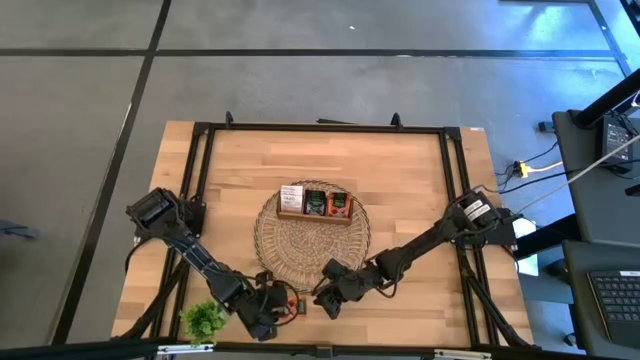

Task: Pick & Place Tea
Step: Put the orange tea bag into the right slot of the wooden organizer

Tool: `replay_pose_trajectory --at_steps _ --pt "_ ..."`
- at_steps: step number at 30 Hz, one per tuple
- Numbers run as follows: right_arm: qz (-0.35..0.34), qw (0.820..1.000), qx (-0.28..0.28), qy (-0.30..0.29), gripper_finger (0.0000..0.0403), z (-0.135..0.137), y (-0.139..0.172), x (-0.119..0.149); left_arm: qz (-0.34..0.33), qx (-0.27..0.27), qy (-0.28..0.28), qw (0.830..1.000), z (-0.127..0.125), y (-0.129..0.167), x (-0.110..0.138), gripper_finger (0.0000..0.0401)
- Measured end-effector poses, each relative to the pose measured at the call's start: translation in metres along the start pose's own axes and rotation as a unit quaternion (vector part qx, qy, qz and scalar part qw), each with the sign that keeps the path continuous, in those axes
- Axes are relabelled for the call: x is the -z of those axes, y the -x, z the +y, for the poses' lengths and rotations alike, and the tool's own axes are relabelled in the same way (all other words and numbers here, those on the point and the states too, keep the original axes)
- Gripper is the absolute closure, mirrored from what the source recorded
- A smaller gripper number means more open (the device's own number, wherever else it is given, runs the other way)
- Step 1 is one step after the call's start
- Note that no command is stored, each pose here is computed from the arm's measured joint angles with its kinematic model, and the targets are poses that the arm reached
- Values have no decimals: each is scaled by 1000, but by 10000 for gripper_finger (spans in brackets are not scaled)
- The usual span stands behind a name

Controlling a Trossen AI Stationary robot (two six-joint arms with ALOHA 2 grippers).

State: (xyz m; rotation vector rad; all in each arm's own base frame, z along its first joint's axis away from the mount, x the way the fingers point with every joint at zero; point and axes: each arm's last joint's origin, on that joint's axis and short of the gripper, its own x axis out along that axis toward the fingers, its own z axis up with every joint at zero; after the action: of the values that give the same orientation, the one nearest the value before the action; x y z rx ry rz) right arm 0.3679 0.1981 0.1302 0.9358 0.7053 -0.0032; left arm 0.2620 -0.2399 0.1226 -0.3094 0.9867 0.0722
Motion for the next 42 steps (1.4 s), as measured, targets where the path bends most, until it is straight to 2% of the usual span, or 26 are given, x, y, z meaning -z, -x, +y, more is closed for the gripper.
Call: replay_pose_trajectory --at_steps 3,10,14,21,26,32,42 --pt "-7 1000 0 2 249 1 0 0 -6 -6 0 1000 0 -1 0 258" --pt "-52 998 -33 -9 148 12 2 4 -9 -12 2 1000 2 -11 2 258" --pt "-55 998 -40 -10 119 17 3 12 -9 -13 2 1000 2 -12 2 258" --pt "-70 994 9 -81 124 13 5 26 -17 -4 3 1000 0 -13 1 258" --pt "-76 994 9 -82 136 16 3 29 -20 -5 3 1000 0 -13 1 258" --pt "-43 997 9 -70 146 17 -22 35 -22 -4 6 1000 0 -13 0 258" --pt "-38 996 12 -78 170 14 -39 28 -25 0 4 1000 0 -13 -1 258"
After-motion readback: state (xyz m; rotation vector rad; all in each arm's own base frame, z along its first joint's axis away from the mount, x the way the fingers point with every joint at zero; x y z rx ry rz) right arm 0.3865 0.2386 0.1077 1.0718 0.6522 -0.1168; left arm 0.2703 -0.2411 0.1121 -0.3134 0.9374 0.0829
